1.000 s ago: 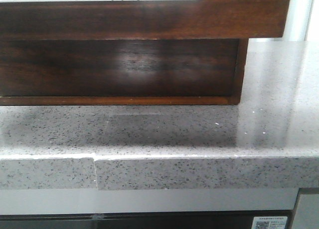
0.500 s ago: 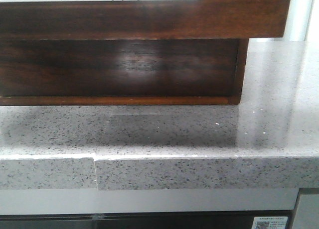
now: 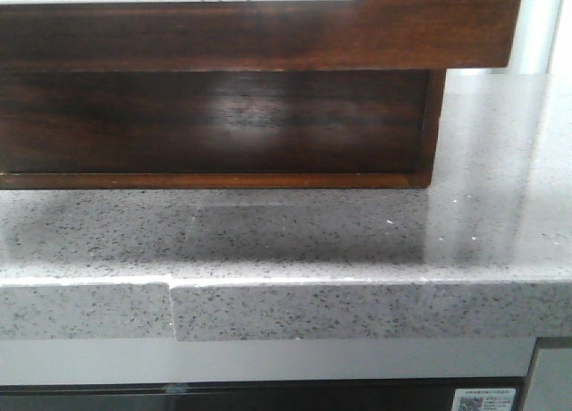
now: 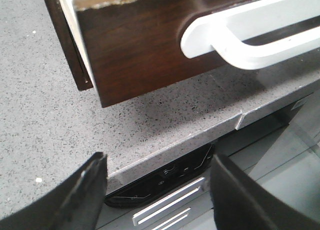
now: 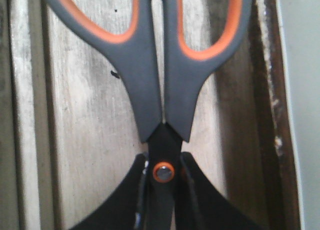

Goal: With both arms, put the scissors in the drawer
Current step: 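Lower the scissors into the open drawer and open the right gripper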

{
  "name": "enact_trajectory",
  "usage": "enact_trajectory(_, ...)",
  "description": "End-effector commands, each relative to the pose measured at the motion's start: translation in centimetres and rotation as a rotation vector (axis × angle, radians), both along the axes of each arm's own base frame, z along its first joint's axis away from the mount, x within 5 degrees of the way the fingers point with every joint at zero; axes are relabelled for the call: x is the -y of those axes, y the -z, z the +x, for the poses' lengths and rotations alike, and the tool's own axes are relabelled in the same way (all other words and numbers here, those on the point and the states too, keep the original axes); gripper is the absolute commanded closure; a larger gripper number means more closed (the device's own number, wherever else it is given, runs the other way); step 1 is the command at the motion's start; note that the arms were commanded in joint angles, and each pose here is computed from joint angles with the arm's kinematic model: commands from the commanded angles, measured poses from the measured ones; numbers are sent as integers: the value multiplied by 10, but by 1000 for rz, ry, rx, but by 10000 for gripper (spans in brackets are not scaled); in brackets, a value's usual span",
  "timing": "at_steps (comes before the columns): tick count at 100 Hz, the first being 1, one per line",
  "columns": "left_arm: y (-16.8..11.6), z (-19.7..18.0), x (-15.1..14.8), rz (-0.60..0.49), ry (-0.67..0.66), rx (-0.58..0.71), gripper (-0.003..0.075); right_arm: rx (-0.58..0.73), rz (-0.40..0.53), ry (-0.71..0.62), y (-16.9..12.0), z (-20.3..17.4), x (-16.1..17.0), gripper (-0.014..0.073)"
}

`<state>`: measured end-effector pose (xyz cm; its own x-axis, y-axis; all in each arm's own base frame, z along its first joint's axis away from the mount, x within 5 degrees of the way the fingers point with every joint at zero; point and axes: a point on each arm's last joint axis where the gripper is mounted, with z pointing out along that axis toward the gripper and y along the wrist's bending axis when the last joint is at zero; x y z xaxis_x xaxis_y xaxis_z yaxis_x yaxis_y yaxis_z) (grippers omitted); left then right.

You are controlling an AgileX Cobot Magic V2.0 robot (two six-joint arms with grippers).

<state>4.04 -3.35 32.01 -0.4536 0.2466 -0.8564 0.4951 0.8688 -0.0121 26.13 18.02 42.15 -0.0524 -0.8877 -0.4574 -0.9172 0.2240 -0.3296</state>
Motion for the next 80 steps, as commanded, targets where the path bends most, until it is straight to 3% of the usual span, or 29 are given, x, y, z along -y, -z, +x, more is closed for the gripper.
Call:
enact_trajectory(1, -16, 3, 1, -62, -12, 85, 301, 71, 4, 2, -16, -5, 7, 571)
enact_trajectory(29, -32, 5, 2, -135, -29, 187, 301, 70, 5, 3, -16, -5, 7, 401)
enact_trajectory(47, -39, 7, 1, -177, -51, 255, 301, 67, 15, 18, -18, -5, 7, 393)
enact_trajectory(80, -39, 7, 1, -176, -52, 257, 302, 65, 233, 245, -67, -52, 39, 394)
